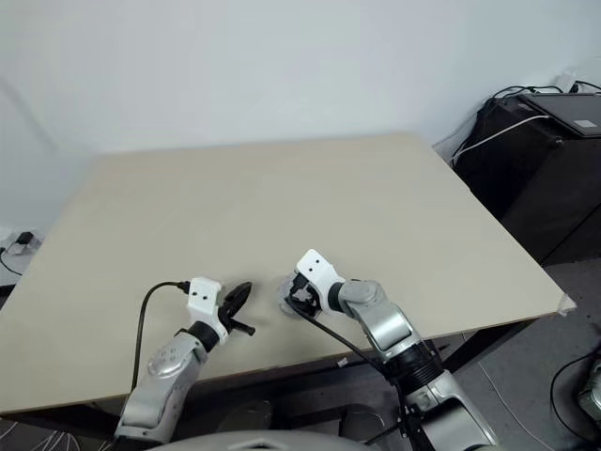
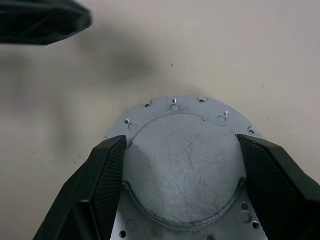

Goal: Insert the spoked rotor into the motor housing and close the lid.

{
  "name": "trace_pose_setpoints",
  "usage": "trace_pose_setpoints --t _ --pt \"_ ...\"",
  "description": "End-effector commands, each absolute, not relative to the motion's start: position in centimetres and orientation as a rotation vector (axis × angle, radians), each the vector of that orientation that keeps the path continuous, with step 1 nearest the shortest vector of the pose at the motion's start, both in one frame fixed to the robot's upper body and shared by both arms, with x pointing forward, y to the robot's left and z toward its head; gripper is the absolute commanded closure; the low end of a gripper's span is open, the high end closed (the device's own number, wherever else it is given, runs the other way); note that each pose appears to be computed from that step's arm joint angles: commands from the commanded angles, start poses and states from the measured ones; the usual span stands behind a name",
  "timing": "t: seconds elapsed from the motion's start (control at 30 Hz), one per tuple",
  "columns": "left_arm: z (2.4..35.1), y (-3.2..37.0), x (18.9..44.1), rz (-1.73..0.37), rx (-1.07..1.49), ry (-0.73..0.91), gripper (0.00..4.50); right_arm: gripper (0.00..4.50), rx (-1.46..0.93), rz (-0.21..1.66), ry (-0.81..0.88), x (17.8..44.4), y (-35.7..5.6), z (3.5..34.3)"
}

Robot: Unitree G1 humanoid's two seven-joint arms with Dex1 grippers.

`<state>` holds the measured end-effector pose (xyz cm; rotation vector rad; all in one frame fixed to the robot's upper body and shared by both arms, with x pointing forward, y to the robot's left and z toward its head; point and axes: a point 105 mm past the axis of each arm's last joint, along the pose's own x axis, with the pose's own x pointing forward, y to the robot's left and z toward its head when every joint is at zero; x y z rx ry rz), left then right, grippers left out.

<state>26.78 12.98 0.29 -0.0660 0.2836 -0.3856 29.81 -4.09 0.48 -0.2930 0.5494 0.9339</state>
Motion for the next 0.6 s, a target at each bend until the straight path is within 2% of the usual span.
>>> trace_pose_setpoints --t 0.03,0.23,0.43,0.6 --pt "0.7 12.4 27.4 -0.458 -0.17 0.343 4.5 1.32 -0.325 0.896 0.673 29.0 -5.4 -2.0" --pt "1.8 11.1 28.0 -0.609 -0.334 0.414 4.5 1.32 -0.323 0.896 0.668 29.0 -5.2 -1.9" --pt "2.5 10.6 29.0 -0.692 -0.364 0.45 4.5 1.32 -0.322 0.89 0.667 29.0 -5.3 -1.8" --pt "1.4 9.9 29.8 -0.688 -0.367 0.537 4.5 1.32 -0.32 0.886 0.666 29.0 -5.3 -1.9"
